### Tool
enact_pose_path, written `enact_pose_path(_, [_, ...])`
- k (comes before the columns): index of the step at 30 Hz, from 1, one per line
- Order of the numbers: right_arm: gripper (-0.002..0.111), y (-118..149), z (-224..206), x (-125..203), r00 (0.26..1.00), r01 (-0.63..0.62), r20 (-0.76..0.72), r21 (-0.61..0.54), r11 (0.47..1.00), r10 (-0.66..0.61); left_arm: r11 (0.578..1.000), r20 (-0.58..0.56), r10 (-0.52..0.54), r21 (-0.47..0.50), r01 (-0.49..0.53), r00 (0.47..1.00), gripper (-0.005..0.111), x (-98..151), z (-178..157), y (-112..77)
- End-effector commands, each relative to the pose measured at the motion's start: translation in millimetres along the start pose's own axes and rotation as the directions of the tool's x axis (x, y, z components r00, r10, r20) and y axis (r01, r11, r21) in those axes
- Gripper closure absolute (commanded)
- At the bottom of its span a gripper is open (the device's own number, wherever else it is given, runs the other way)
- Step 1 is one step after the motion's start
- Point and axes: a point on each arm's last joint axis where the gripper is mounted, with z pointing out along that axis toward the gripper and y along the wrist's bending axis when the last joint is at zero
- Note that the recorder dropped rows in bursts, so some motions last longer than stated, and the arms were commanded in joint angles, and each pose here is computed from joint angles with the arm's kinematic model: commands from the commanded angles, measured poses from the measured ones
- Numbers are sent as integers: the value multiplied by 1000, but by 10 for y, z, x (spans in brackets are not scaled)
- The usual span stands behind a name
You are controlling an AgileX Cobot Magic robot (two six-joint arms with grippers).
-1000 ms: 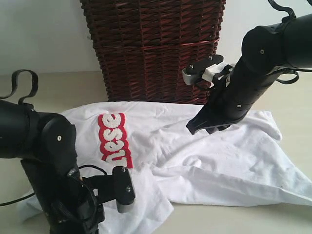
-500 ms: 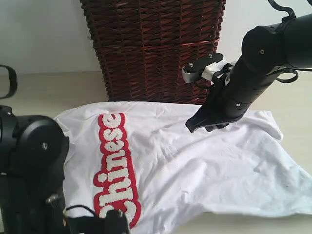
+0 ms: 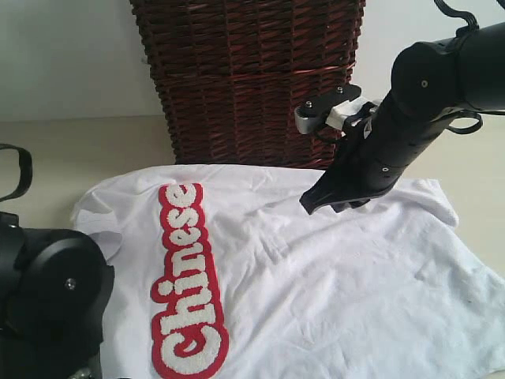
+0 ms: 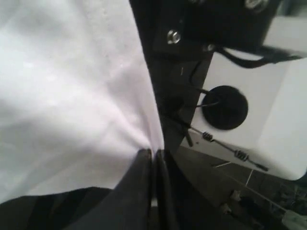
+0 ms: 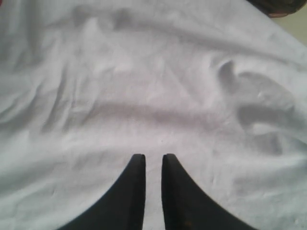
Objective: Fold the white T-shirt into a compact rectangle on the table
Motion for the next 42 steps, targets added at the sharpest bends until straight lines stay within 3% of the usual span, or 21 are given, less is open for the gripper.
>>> enact_pose_path(1, [93, -23, -29, -12, 1000, 5, 23, 9, 1000, -5, 1000, 51, 4, 29, -5, 999, 94, -1, -42, -105])
enact_pose_path(7, [93, -23, -29, -12, 1000, 5, 23, 9, 1000, -5, 999, 69, -24, 45, 21, 997, 61, 20, -45, -139])
enact_pose_path(10, [93, -23, -29, -12, 1000, 5, 23, 9, 1000, -5, 997, 74, -43, 68, 38, 996, 54, 32, -19, -147])
enact_pose_path(13, [93, -23, -29, -12, 1000, 5, 23, 9, 1000, -5, 999, 43, -34, 25, 33, 998, 54, 55, -29, -115])
enact_pose_path(16, [93, -23, -29, -13, 1000, 5, 25, 9, 1000, -5, 994, 33, -101, -42, 102, 994, 59, 73, -111, -68])
enact_pose_path(19, [93, -23, -29, -13, 1000, 5, 25, 9, 1000, -5, 963, 82, -162, -205, 176, 983, 80, 111, -246, 112])
enact_pose_path(21, [93, -23, -29, -12, 1000, 3, 24, 8, 1000, -3, 904, 146, -235, -331, 271, 961, 98, 165, -369, 289])
enact_pose_path(22, [93, -23, -37, -13, 1000, 3, 26, 9, 1000, -3, 870, 192, -276, -368, 329, 942, 105, 185, -422, 370])
enact_pose_path(25, [93, -24, -53, -21, 999, 1, 36, 10, 1000, -2, 757, 349, -405, -391, 524, 845, 106, 281, -600, 611])
enact_pose_path(29, [93, -24, -60, -21, 999, 1, 37, 10, 1000, -2, 644, 559, -503, -266, 717, 659, 107, 435, -870, 913])
enact_pose_path(30, [93, -24, -60, -21, 999, 1, 37, 10, 1000, -2, 601, 628, -518, -216, 769, 581, 106, 501, -993, 1016])
enact_pose_path(31, [93, -24, -60, -21, 999, 1, 37, 10, 1000, -2, 576, 661, -524, -190, 795, 537, 105, 560, -1063, 1082])
enact_pose_path(34, [93, -20, -61, -4, 1000, 0, 18, 6, 1000, 0, 489, 728, -554, -108, 865, 404, 87, 793, -1236, 1288])
enact_pose_path(36, [93, -20, -61, -4, 1000, -2, 18, 6, 1000, 2, 438, 727, -599, -53, 898, 335, 64, 938, -1242, 1408])
enact_pose_path(38, [93, -19, -61, -8, 1000, -4, 22, 6, 1000, 4, 419, 712, -631, -22, 908, 309, 45, 994, -1203, 1486])
enact_pose_path(39, [93, -20, -61, -11, 1000, -4, 25, 6, 1000, 4, 427, 701, -638, -24, 904, 320, 40, 986, -1172, 1514])
enact_pose_path(42, [93, -20, -61, -12, 1000, -4, 27, 6, 1000, 4, 448, 684, -651, -3, 894, 328, 45, 922, -1092, 1621])
